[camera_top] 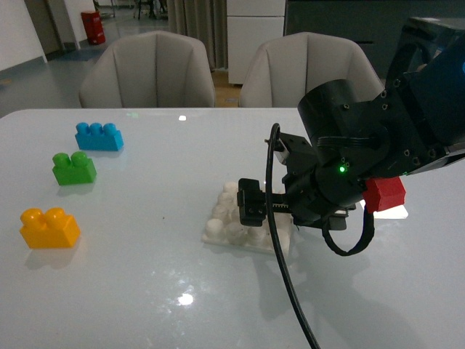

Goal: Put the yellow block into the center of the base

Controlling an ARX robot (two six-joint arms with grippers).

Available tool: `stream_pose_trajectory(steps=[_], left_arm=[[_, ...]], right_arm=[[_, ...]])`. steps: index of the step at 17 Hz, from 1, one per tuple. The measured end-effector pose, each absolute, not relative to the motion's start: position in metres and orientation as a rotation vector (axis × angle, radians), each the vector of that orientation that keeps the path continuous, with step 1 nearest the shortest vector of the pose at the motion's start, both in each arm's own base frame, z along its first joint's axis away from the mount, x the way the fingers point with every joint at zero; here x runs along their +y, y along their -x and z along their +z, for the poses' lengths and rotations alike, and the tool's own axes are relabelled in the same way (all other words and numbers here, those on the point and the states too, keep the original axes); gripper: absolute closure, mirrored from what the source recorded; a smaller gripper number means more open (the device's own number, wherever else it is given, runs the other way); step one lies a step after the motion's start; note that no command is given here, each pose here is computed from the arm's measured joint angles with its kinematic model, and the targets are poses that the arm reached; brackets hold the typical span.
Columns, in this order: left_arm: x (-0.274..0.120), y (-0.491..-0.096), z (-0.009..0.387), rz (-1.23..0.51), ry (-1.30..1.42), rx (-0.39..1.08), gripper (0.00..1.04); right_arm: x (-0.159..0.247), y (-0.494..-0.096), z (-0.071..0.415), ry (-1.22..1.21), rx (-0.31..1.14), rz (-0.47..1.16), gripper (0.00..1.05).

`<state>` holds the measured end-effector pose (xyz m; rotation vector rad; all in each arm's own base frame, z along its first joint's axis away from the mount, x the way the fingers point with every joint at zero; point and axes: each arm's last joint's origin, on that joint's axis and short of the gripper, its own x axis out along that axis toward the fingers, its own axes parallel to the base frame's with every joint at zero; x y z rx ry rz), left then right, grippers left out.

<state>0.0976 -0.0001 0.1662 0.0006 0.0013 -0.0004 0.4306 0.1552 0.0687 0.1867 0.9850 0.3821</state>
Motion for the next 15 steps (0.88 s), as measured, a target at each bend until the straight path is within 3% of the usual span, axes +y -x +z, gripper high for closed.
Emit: stream_pose_trajectory(steps=[2,5,8,15], left_arm=[[0.000,-0.098,0.166,0.000,-0.001,0.001,0.07],[0.000,-0.098,0.166,-0.001,-0.001,0.002,0.07],[0.000,-0.098,0.166,-0.001,-0.001,0.001,0.07],[0.000,-0.098,0.166,0.000,-0.001,0.002,0.07]], right_arm=[[0.138,-0.429,0.080,-0.227,0.949,0.354,0.06],[0.088,-0.426,0.140,-0.334,0.754,0.311,0.06],[0.042,-0.396,0.180,-0.389,0.607,0.258,0.06],[-0.037,-0.229,0.258,-0.397,0.217,0.192,0.06]])
